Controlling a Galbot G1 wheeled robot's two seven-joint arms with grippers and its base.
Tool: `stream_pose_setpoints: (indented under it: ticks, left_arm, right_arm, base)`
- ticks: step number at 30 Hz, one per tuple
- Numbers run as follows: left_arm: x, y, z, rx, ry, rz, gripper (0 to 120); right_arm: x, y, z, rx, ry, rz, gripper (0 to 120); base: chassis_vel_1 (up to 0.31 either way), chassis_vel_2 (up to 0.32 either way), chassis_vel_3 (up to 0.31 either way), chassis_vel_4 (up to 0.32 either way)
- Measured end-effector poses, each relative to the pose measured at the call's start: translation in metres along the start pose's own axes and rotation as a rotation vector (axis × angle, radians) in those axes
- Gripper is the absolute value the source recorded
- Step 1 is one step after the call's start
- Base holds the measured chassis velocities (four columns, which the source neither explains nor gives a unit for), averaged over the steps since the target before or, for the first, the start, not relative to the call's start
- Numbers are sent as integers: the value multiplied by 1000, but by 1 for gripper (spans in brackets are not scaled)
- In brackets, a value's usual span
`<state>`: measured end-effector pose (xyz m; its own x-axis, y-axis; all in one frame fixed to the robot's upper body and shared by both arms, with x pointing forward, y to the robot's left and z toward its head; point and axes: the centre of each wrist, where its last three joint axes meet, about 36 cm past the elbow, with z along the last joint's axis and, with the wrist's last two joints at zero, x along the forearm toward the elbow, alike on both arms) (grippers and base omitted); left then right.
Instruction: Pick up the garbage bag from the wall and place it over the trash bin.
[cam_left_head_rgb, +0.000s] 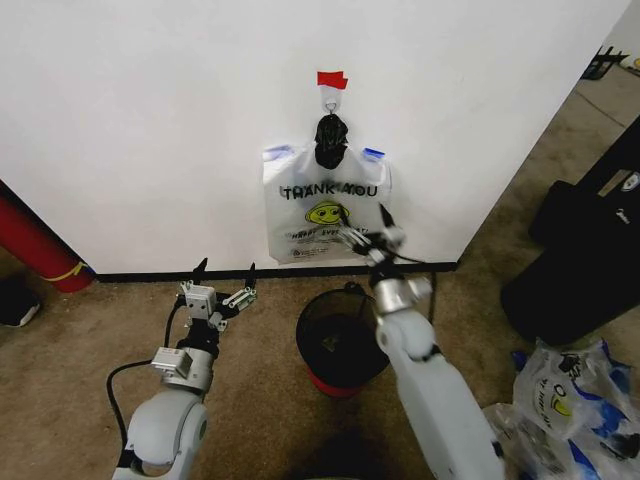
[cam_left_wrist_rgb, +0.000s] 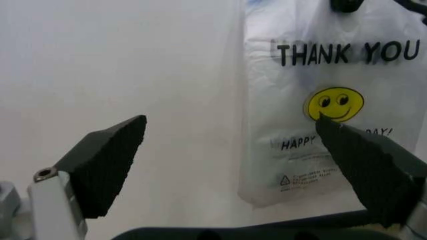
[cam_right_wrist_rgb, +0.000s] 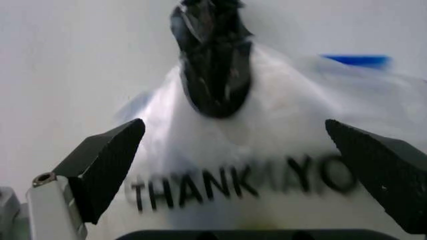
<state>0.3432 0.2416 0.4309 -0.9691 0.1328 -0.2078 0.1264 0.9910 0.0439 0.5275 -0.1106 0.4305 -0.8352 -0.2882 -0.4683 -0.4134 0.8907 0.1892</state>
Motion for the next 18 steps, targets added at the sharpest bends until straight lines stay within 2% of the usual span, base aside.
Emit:
stream_pose_setpoints:
  ticks: [6, 10, 16, 18]
  left_arm:
    - [0, -1, 3, 0, -6, -2, 100]
    - [0, -1, 4, -1, -7, -3, 100]
    - [1, 0, 5, -4, -7, -2, 100]
    - [1, 0, 5, -5, -7, -1, 100]
  right_arm:
    - [-34, 9, 0, 3, -31, -12, 100]
    - [-41, 14, 4, -11, -40, -6, 94]
    - [-52, 16, 8, -5, -41, 0, 70]
    - [-53, 15, 8, -1, -40, 2, 67]
  base:
    - [0, 0, 0, 0]
    - [0, 0, 0, 0]
    - [0, 0, 0, 0]
    - [0, 0, 0, 0]
